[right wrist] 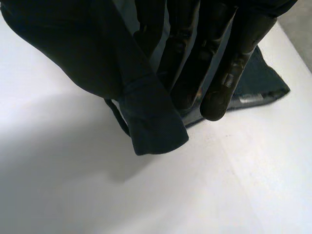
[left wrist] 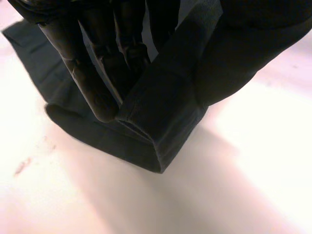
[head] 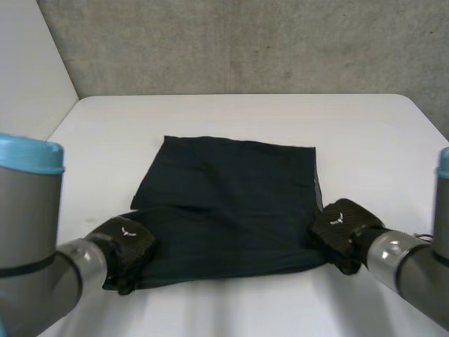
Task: Fold the shorts.
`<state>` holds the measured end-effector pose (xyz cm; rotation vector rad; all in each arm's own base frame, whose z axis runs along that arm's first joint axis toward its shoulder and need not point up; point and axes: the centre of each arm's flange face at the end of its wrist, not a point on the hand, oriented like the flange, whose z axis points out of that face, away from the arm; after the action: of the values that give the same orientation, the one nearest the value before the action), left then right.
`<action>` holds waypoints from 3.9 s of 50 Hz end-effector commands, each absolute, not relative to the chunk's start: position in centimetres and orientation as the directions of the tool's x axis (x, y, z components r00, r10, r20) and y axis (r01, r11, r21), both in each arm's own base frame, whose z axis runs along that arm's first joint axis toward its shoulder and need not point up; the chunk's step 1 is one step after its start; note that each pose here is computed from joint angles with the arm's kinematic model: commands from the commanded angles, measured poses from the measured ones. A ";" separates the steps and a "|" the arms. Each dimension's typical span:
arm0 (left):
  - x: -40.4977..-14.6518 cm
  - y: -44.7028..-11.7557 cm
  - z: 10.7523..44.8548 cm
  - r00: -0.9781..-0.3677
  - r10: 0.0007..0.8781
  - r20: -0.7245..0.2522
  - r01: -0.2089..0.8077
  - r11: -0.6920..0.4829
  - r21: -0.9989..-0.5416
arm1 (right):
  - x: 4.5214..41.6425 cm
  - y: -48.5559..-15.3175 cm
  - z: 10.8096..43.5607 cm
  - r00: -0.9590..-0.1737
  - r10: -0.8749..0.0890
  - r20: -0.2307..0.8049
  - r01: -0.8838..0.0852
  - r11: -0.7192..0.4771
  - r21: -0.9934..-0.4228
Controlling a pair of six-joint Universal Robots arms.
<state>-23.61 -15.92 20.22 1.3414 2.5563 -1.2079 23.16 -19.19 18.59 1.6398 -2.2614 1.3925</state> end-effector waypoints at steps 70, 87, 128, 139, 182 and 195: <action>-31.2 -25.6 20.8 -0.782 0.516 -0.350 0.412 0.007 -0.911 | 22.1 -24.3 18.8 -0.784 -0.554 0.280 -0.430 0.159 -0.889; -28.9 -24.7 17.9 -0.802 0.508 -0.313 0.402 0.072 -0.913 | 20.8 -24.6 12.7 -0.796 -0.559 0.234 -0.431 0.249 -0.867; -27.6 -24.3 21.3 -0.830 0.461 -0.313 0.358 0.011 -0.934 | 35.8 -13.7 17.6 0.017 -0.551 0.834 -0.521 -0.717 -0.463; -27.5 -25.6 23.1 -0.851 0.423 -0.312 0.329 -0.033 -0.944 | 36.1 -13.4 19.5 -0.070 -0.670 0.739 -0.401 -0.660 -0.636; -33.7 -23.3 12.8 -0.794 0.550 -0.259 0.491 0.328 -0.807 | 30.8 -28.8 14.8 -0.661 -0.736 0.147 -0.487 0.272 -0.830; -33.9 -22.8 23.0 -0.826 0.517 -0.225 0.344 0.145 -0.928 | 30.6 -28.4 21.5 -0.676 -0.705 0.215 -0.411 0.118 -0.904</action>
<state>-34.12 -23.11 16.17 1.0142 2.5784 -1.6746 30.76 -28.72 17.11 1.3595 -2.6345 1.6751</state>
